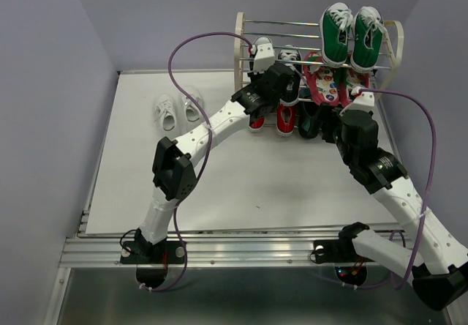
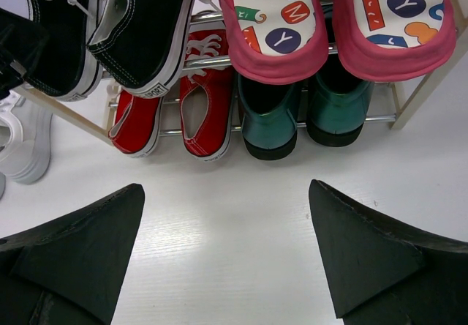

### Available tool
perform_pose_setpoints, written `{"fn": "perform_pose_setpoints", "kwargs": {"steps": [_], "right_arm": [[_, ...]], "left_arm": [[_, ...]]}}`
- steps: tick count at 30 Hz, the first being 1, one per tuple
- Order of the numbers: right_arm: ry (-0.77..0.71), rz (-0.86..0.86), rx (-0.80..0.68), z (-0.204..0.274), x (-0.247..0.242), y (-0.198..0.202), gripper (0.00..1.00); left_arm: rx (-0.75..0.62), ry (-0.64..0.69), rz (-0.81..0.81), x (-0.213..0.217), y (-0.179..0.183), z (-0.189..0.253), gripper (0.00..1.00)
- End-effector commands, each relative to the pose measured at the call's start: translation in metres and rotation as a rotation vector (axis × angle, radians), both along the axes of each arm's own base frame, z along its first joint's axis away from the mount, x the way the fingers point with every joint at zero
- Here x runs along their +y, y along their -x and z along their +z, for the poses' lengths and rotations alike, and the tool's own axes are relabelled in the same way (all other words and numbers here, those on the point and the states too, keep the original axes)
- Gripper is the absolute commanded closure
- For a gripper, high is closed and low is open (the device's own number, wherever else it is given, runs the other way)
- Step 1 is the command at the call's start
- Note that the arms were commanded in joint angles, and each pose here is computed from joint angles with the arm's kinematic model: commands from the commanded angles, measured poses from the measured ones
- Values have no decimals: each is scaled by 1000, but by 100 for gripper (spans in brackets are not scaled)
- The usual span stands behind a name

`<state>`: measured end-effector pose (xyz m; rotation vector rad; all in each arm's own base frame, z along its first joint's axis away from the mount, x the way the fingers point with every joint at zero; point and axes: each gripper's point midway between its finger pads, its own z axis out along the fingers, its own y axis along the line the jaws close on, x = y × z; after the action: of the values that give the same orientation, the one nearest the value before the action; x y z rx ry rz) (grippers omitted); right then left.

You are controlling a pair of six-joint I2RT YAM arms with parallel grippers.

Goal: Place and organize the shoes onto the shoe shelf

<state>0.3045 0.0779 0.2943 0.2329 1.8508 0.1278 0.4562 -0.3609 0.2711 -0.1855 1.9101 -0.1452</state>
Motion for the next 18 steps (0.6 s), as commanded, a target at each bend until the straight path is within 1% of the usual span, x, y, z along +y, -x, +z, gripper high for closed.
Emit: {"fn": "perform_pose_setpoints", "kwargs": {"steps": [1, 2, 4, 7, 8, 11, 14, 16, 17, 18], "right_arm": [[-16, -7, -32, 9, -1, -2, 0], [-16, -7, -32, 9, -1, -2, 0], [-15, -7, -31, 8, -1, -2, 0], [-15, -4, -29, 8, 0, -2, 0], [-14, -2, -29, 8, 0, -3, 0], [-15, 2, -27, 7, 1, -2, 0], [-17, 7, -30, 9, 1, -2, 0], [-17, 10, -31, 9, 2, -2, 0], [-17, 15, -30, 9, 2, -2, 0], [-17, 15, -30, 9, 2, -2, 0]], "left_arm": [[-103, 120, 51, 6, -5, 52, 70], [-102, 120, 51, 7, -5, 52, 68], [-104, 123, 50, 7, -4, 52, 67], [-101, 125, 40, 7, -3, 52, 61], [-102, 128, 37, 7, -2, 53, 56], [-96, 132, 18, 5, 1, 54, 47], [-89, 138, -8, 4, 7, 57, 35], [-83, 127, -30, 2, 17, 57, 30], [-91, 130, -49, -2, 27, 65, 26], [-96, 133, -45, 2, 29, 69, 18]]}}
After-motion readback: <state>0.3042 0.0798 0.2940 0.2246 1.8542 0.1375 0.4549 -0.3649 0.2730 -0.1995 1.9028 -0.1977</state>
